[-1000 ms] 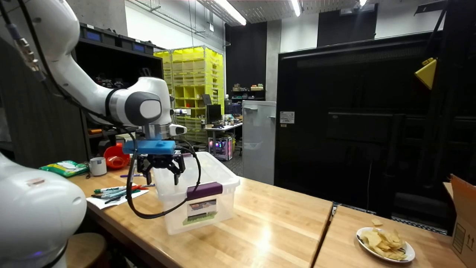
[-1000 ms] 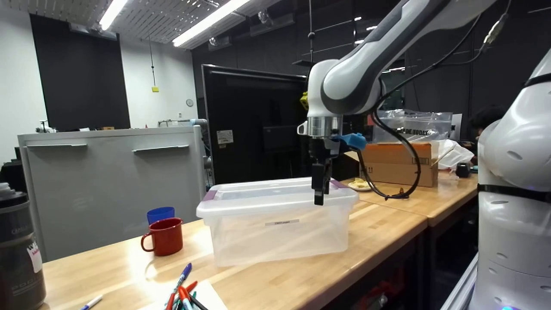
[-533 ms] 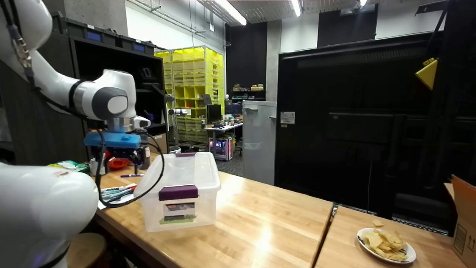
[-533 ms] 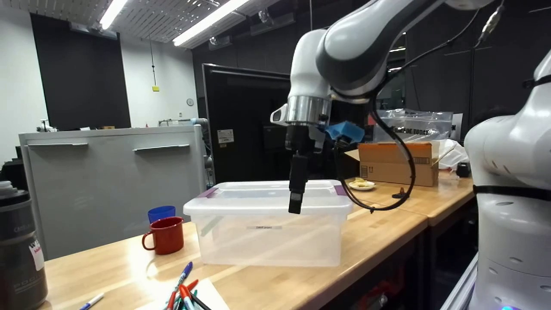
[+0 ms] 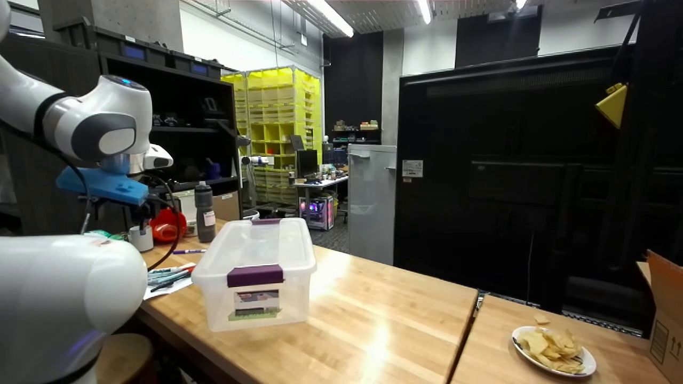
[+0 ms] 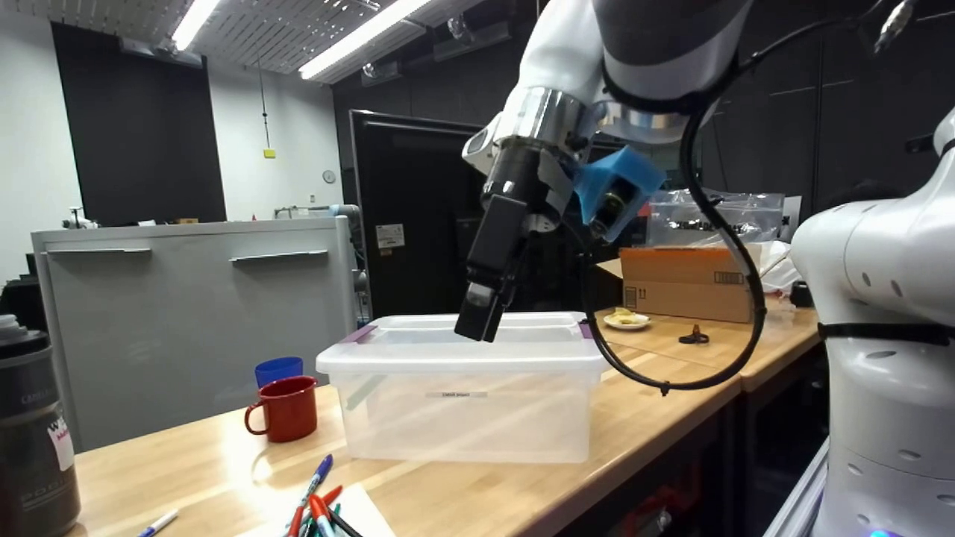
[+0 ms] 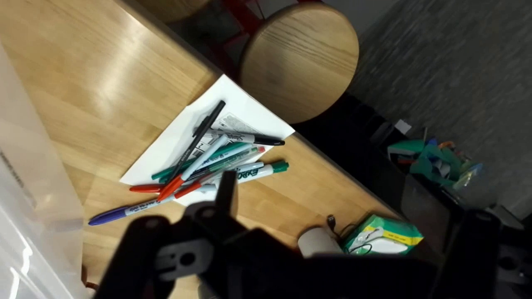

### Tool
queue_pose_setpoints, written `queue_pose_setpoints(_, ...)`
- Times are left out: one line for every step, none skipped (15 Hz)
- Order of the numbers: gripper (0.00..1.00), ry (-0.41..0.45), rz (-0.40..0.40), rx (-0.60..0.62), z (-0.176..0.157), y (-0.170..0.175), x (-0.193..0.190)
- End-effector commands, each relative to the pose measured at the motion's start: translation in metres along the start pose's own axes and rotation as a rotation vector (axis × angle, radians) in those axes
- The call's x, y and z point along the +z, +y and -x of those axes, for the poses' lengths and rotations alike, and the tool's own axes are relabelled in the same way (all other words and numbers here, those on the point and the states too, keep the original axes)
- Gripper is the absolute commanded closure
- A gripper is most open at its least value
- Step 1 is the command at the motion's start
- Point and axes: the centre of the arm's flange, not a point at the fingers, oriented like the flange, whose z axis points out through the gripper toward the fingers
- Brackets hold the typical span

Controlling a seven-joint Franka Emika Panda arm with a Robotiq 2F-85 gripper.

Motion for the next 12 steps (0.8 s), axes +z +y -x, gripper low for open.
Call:
queue_pose_setpoints(0.0,0.074,0.008,0.148,0.058,0.027,0.041)
queue_pose_setpoints(0.0,0.087,0.021,0.17,0.056,0.031,0.049)
queue_pose_setpoints(0.0,0.098,0.04,0.193,0.054,0.035,0.059)
queue_pose_setpoints(0.0,0.107,0.057,0.211,0.054,0.039,0.068)
queue_pose_setpoints(0.0,0.112,0.082,0.225,0.054,0.044,0.079)
queue_pose_setpoints(0.0,0.118,0.105,0.232,0.056,0.048,0.091)
queue_pose_setpoints(0.0,0.125,0.129,0.238,0.058,0.052,0.103)
queue_pose_setpoints(0.0,0.129,0.154,0.241,0.061,0.056,0.115)
queue_pose_setpoints(0.0,0.132,0.182,0.235,0.066,0.06,0.128)
queue_pose_setpoints(0.0,0.131,0.206,0.227,0.073,0.063,0.139)
queue_pose_setpoints(0.0,0.125,0.23,0.21,0.081,0.066,0.151)
queue_pose_setpoints(0.0,0.119,0.251,0.192,0.09,0.068,0.162)
